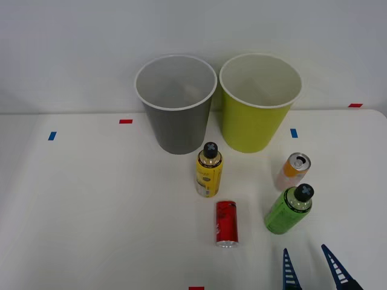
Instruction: Put cans in the gray bin, plastic bottles in the light green bin
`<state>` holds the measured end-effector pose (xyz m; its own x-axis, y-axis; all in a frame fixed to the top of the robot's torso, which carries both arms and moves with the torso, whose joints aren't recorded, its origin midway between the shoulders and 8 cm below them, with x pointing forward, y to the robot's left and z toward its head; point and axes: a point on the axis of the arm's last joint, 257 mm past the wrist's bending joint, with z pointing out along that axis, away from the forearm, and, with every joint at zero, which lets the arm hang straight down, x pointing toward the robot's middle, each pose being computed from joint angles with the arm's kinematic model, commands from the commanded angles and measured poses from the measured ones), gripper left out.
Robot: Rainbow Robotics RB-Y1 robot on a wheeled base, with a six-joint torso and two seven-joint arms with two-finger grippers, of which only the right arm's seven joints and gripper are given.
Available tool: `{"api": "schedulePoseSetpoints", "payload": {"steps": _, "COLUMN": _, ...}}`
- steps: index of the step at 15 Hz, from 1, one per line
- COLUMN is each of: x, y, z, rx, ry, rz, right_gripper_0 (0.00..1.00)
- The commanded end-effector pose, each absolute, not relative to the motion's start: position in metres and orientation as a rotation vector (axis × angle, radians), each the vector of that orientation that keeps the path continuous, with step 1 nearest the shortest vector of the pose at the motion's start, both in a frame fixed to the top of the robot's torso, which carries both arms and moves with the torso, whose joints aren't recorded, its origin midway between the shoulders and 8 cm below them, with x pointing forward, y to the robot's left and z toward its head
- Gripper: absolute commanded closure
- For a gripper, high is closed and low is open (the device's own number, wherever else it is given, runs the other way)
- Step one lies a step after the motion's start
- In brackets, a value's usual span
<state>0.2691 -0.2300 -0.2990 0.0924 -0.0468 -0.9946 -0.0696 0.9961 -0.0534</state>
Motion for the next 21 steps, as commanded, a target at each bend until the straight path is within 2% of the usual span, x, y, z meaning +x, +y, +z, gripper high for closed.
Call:
{"api": "schedulePoseSetpoints", "payload": {"steps": 1, "x": 0.2691, "y": -0.23, "z": -0.299, "rx": -0.095, "ry": 1.479, "rz": 0.017, "right_gripper_0": 0.25}}
{"api": "schedulePoseSetpoints", "payload": {"steps": 21, "x": 0.2691, "y": -0.23, "z": -0.299, "rx": -0.095, "ry": 1.479, "rz": 0.017, "right_gripper_0": 0.25}}
